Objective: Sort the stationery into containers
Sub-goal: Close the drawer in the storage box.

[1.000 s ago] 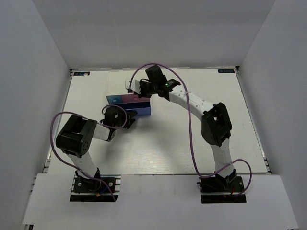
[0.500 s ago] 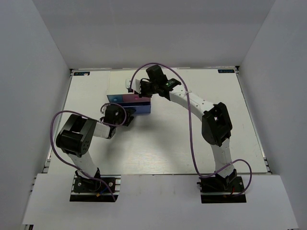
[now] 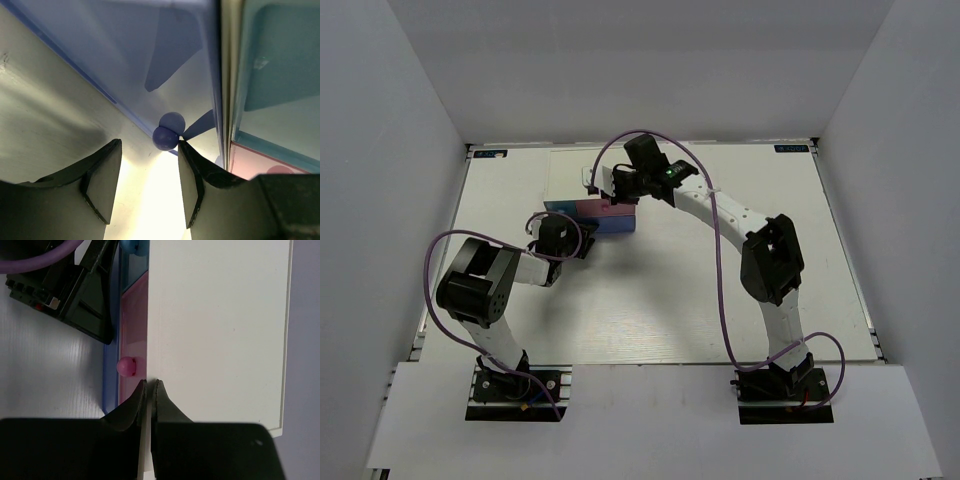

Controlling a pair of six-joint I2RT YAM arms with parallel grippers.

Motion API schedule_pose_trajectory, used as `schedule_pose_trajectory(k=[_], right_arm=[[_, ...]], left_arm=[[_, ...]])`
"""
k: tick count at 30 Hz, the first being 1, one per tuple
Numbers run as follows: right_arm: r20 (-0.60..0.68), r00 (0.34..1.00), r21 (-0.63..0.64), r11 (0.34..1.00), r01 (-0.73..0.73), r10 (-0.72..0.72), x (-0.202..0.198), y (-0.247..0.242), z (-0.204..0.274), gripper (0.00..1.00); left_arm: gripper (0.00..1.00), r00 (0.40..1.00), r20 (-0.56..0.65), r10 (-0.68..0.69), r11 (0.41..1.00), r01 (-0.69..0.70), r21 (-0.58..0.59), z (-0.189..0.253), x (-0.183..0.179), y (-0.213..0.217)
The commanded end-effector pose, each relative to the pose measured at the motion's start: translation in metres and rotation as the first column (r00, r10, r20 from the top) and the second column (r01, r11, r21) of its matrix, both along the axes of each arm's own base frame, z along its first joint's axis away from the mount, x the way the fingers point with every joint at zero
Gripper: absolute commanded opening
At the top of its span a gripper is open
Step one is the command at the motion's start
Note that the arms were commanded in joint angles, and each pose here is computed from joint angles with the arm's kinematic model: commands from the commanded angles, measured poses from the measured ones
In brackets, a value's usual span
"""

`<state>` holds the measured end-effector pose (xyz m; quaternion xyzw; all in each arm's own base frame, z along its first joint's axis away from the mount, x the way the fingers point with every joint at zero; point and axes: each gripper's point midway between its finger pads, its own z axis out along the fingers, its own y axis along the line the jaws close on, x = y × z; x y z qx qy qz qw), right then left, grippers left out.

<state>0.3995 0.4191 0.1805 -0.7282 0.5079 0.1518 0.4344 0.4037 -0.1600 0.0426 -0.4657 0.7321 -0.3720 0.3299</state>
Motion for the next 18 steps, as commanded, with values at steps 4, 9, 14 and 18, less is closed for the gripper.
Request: schedule_pose_trajectory(k=[4,9,14,18], right_arm=[[-0.261,0.964,-0.108,0.99,-0.09,0.059,-0.055,-0.011,-0.046,0.0],[-0.267,0.963,-0.109,0.991,-0.074,0.042,-0.054,-0.009,-0.047,0.0],[-0.279,0.96,-0.106,0.994,0.0,-0.03,-0.045,-0.004,-0.048,0.0],[-0.282,0.955,-0.103,0.993,0.06,-0.087,-0.036,-0.001,-0.047,0.0]], left_arm=[[0.6,0.995,0.063,0.074,0.997,-0.074,0.009,0.02,0.021,0.013],[0.6,0.996,0.061,0.063,0.998,-0.064,0.004,0.02,0.02,0.011],[0.64,0.998,0.043,0.05,0.999,-0.051,0.014,0.014,0.007,0.013],[0.65,0.997,0.05,0.066,0.998,-0.067,0.021,0.016,-0.001,0.018]])
